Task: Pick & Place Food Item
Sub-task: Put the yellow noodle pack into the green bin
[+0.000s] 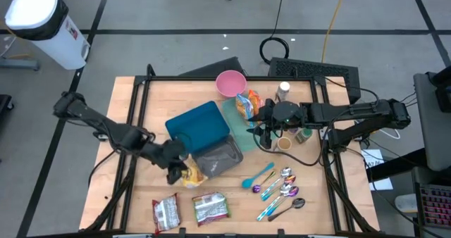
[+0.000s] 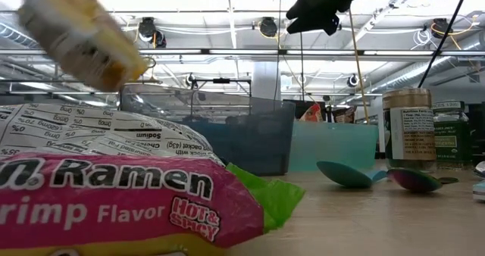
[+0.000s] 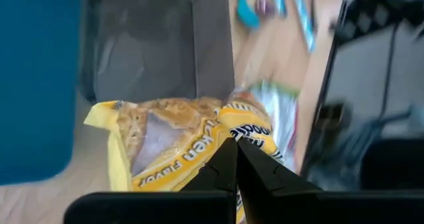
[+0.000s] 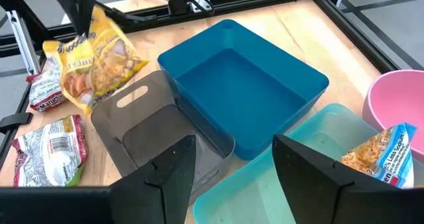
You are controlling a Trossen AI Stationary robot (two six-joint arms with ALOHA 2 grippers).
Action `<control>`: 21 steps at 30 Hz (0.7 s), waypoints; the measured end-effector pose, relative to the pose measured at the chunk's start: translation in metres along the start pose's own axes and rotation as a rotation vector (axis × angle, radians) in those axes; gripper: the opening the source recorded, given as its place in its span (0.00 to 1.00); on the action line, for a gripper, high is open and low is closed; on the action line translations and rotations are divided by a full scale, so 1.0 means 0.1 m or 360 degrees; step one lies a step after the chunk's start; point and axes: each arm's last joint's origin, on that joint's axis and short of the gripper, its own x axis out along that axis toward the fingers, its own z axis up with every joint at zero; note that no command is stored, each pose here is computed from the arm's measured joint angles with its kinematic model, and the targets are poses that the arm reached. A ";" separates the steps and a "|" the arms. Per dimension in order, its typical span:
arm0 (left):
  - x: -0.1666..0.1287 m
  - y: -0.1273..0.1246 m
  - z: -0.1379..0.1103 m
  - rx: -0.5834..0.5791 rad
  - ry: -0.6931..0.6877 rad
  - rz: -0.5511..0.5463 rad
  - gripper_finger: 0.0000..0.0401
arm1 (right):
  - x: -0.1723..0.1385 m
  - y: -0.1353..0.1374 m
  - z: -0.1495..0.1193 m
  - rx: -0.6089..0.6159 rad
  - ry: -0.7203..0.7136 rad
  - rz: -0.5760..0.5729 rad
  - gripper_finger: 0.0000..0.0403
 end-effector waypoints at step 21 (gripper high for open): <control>-0.13 0.12 0.94 0.0352 -0.1020 -0.0153 0.01 | -0.05 0.32 0.07 -0.0478 -0.0232 0.0171 0.48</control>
